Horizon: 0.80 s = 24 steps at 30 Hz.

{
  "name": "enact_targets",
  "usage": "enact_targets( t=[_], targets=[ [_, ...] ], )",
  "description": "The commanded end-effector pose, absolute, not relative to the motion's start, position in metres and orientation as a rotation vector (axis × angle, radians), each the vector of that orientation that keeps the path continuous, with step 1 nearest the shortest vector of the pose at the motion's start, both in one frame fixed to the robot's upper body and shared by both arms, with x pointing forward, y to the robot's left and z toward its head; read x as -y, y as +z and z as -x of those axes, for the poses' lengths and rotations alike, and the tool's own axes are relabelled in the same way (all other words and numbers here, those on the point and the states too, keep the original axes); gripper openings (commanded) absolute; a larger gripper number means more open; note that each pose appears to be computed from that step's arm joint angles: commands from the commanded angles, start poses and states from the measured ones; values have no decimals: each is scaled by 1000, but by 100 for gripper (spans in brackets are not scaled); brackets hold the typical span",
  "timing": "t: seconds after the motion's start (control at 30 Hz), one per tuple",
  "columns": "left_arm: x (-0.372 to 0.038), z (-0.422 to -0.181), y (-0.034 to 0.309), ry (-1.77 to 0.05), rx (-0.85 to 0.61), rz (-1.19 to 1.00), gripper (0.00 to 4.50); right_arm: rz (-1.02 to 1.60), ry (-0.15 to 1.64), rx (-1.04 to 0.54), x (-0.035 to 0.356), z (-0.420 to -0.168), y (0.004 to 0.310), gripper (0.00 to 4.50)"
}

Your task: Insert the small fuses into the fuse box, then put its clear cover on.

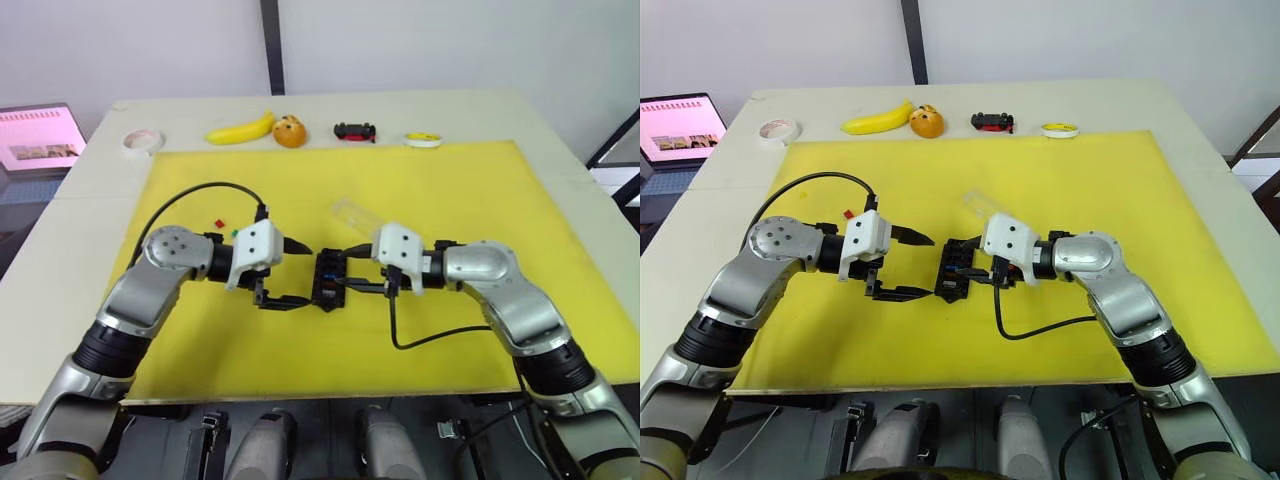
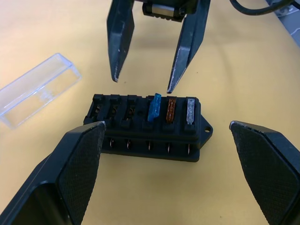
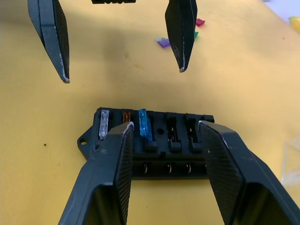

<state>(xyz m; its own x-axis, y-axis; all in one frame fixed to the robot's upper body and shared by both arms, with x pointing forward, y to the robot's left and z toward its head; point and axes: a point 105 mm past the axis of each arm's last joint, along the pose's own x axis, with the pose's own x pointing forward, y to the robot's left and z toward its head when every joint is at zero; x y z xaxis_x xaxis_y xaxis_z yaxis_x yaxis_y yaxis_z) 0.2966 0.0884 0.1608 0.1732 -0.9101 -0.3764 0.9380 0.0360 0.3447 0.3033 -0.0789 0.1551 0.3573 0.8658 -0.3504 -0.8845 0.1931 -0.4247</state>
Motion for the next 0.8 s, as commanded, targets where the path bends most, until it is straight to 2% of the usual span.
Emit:
enact_targets(
  t=[0.03,0.7,0.8],
  targets=[
    [-89,-296,169,-1412,-23,-599,450,640,1236,15,74,-302,163,152],
    [-91,-296,168,-1402,-23,-600,450,644,1248,-4,70,-305,160,152],
    [-92,-297,168,-1400,-23,-600,450,638,1257,-8,68,-304,159,63]
  ],
)
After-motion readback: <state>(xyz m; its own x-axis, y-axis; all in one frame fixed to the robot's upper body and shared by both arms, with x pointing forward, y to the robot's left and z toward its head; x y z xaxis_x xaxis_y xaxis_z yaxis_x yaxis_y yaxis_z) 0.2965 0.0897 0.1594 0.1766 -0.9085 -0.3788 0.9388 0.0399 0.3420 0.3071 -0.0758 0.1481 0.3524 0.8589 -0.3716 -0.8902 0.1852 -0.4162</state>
